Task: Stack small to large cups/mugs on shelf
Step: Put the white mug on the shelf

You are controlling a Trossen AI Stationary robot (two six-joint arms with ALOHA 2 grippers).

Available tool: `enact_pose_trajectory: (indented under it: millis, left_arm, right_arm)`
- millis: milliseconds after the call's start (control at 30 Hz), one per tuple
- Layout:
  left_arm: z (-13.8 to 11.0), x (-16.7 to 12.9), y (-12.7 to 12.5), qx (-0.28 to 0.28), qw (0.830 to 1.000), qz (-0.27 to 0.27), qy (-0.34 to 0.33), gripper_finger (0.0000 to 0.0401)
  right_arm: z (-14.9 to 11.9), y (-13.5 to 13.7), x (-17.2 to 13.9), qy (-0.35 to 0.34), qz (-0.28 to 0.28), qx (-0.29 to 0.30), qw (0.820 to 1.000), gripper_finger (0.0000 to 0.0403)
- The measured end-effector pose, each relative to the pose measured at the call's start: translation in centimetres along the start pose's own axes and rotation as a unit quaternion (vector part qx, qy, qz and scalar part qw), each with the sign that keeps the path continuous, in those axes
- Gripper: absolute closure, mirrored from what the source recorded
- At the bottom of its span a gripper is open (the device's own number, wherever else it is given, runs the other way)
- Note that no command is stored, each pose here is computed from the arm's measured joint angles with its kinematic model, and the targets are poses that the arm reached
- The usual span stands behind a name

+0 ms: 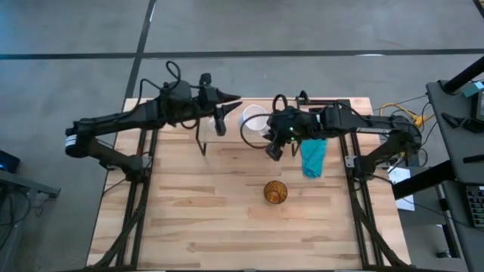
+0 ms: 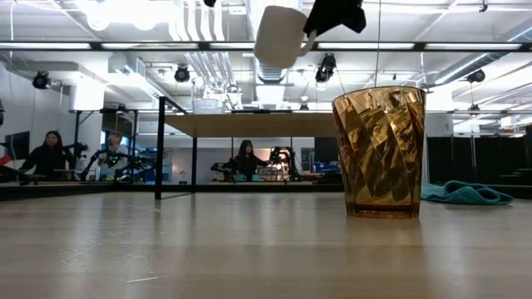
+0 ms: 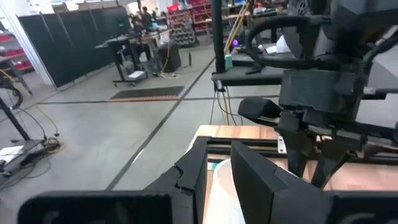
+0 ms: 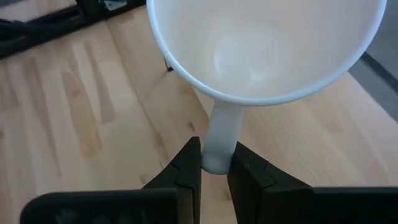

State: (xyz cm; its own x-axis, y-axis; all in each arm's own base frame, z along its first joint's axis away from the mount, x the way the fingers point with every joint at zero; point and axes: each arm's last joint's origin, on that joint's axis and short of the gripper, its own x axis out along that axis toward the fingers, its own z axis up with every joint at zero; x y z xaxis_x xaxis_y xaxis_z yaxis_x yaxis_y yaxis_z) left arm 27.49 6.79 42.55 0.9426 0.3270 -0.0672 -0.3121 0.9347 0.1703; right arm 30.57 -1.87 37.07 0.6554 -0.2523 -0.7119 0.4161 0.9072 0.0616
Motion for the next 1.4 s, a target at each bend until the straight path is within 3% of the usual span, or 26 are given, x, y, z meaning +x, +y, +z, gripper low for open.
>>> enact_pose_trajectory:
  millis: [100, 500, 800, 1400]
  left_arm:
    - [-0.5, 0.7, 0.2, 0.0, 1.0, 0.0, 0.009, 0.0342]
    - [-1.8, 2.3, 0.9, -0.001, 0.999, -0.013, 0.031, 0.0342]
    - [-2.5, 2.8, 1.0, -0.002, 0.999, -0.026, 0.047, 0.0342]
    - [-4.9, 4.1, 2.3, -0.023, 0.994, -0.043, 0.103, 0.0342]
  right_arm:
    - [-0.2, -0.7, 0.6, 0.011, -0.007, -0.008, 1.0, 0.0356]
    - [-0.7, -2.7, 3.5, 0.036, 0.054, -0.012, 0.998, 0.0356]
    - [-0.5, -3.6, 5.8, 0.06, 0.053, -0.059, 0.995, 0.0356]
    - [1.1, -6.1, 4.6, 0.108, 0.055, -0.092, 0.988, 0.0356]
